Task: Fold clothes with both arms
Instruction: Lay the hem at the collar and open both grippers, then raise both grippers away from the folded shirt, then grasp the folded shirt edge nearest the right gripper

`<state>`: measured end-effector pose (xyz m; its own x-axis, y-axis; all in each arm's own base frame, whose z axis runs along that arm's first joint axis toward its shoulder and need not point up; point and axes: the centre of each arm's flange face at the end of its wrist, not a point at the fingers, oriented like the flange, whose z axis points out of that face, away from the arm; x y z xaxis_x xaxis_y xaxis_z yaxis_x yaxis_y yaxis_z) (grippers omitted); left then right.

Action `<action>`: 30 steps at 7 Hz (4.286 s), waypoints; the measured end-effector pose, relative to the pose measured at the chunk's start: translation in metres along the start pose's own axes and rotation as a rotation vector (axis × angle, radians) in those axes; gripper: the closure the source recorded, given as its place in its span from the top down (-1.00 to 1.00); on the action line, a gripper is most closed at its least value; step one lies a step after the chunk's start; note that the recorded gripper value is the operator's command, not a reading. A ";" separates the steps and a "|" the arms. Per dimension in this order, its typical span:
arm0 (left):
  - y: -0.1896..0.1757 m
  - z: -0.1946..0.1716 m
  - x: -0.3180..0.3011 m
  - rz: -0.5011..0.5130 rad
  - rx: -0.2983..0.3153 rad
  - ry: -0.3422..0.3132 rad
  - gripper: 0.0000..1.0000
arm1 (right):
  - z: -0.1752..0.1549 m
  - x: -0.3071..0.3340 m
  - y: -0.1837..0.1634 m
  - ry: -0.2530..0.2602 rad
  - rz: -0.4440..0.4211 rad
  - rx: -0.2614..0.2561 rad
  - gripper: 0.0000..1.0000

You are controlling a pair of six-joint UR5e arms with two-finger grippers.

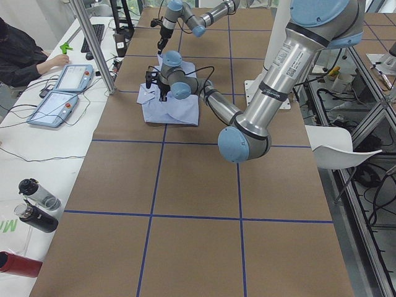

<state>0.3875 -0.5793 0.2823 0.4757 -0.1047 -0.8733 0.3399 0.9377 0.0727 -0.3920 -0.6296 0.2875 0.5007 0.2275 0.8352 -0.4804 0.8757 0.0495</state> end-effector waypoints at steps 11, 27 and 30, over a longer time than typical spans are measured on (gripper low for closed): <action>-0.042 0.068 -0.045 0.000 0.027 -0.003 -1.00 | 0.083 0.038 -0.010 0.100 -0.026 -0.020 -1.00; -0.077 -0.007 -0.071 -0.012 0.009 0.079 0.99 | 0.023 0.103 0.127 -0.038 -0.177 -0.330 0.60; -0.076 -0.007 -0.072 -0.013 0.010 0.078 0.99 | 0.036 0.100 0.148 -0.026 -0.195 -0.349 -0.99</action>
<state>0.3212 -0.6408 0.3361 0.4068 -0.0899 -0.9091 0.3536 0.9331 0.0660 -0.4390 -0.4927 0.3979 0.5378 0.0358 0.8423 -0.1026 0.9944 0.0233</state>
